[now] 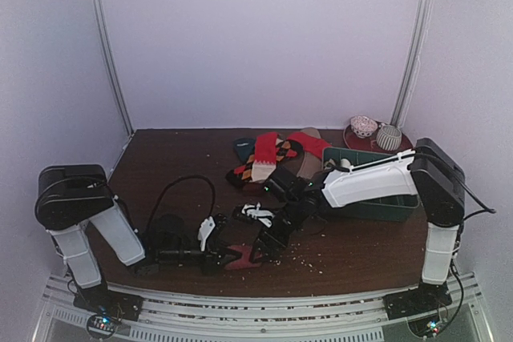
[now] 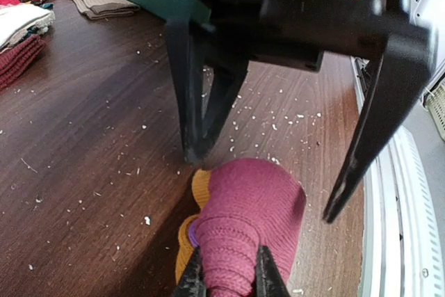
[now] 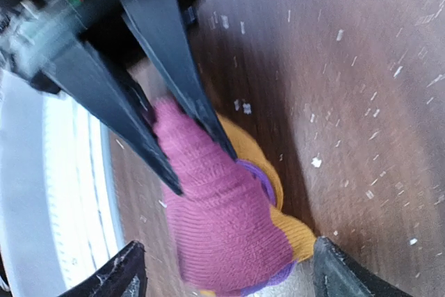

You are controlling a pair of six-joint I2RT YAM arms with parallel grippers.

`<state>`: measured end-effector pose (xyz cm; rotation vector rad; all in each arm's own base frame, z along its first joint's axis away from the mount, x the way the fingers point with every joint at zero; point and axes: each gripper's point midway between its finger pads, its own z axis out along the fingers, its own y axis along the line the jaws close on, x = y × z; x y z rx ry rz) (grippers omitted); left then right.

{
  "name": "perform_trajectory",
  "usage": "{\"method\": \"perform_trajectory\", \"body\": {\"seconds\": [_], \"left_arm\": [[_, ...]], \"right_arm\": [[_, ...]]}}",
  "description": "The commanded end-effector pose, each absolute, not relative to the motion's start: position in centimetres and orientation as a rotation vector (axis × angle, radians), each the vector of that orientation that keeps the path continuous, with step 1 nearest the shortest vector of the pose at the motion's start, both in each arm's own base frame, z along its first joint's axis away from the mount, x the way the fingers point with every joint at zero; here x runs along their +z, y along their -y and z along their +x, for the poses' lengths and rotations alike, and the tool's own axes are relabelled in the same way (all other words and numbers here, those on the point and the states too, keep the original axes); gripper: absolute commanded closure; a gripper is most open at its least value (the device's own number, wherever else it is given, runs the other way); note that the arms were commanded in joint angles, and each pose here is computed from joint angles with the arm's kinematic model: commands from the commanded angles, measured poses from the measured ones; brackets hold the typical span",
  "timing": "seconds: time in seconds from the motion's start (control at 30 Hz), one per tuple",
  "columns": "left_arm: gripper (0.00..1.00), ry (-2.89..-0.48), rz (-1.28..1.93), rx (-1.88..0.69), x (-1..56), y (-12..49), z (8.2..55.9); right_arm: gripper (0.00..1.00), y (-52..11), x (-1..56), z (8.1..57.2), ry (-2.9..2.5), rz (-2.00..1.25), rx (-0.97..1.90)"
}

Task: Roll the socks
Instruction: Roll a pair of socks at the center of the board, then pick up the pair of socks from the center of the board.

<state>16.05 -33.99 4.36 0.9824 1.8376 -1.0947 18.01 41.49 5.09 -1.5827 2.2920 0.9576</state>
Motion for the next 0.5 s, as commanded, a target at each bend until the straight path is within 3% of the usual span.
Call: {"method": "perform_trajectory", "body": {"seconds": [0.0, 0.47], "left_arm": [[1.00, -1.994, 1.013, -1.064, 0.7, 32.4, 14.9], [1.00, -2.004, 1.019, -1.062, 0.5, 32.5, 14.9]], "right_arm": [[0.16, -43.6, 10.4, 19.7, -2.110, -1.377, 1.227], [0.15, -43.2, 4.8, 19.1, -2.271, -1.312, 1.279]]}}
